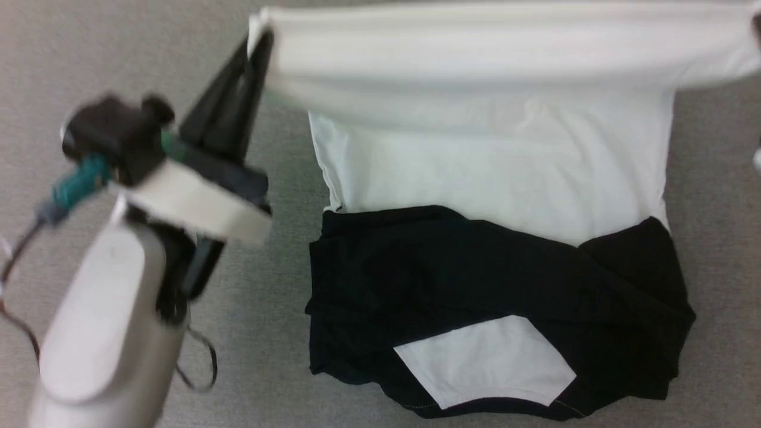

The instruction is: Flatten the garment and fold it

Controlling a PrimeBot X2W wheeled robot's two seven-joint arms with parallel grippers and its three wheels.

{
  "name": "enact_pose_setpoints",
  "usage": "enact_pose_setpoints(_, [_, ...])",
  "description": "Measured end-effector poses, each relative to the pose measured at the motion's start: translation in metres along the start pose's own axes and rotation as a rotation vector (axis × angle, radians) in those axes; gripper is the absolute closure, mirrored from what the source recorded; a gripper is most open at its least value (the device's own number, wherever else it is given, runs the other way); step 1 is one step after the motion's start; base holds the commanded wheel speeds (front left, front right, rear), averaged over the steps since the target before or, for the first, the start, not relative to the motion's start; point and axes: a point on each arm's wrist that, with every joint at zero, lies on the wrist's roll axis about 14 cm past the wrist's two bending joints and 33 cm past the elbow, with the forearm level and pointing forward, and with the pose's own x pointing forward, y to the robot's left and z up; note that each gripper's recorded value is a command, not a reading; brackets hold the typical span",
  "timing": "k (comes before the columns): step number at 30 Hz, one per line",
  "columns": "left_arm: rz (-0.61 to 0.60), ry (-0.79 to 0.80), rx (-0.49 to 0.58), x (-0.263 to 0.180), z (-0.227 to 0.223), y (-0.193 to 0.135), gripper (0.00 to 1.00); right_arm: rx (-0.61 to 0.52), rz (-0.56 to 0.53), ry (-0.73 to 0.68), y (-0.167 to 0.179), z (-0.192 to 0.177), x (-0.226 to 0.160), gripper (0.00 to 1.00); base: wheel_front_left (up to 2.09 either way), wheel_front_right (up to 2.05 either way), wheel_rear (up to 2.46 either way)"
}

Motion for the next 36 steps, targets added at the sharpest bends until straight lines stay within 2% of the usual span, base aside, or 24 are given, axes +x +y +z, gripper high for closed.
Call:
enact_pose_setpoints(7, [0.038, -0.063, -0.030, -0.056, 0.022, -0.019, 1.00, 0.055, 0.020, -0.044, 0.019, -0.004, -0.059, 1.00, 0.00, 0.00, 0.00])
enact_pose_setpoints(14, [0.044, -0.034, -0.088, -0.101, 0.014, -0.045, 1.00, 0.088, -0.001, -0.074, 0.025, -0.006, -0.109, 1.00, 0.00, 0.00, 0.00])
enact_pose_setpoints(19, [0.044, 0.032, -0.164, -0.124, -0.010, -0.066, 1.00, 0.124, -0.039, -0.015, 0.021, -0.029, -0.136, 1.00, 0.00, 0.00, 0.00])
enact_pose_setpoints(27, [0.059, 0.196, -0.248, -0.157, -0.064, -0.079, 1.00, 0.190, -0.094, 0.153, 0.013, -0.086, -0.167, 1.00, 0.00, 0.00, 0.00])
enact_pose_setpoints(36, [0.025, 0.340, -0.290, -0.178, -0.104, -0.089, 1.00, 0.214, -0.081, 0.281, 0.020, -0.126, -0.180, 1.00, 0.00, 0.00, 0.00])
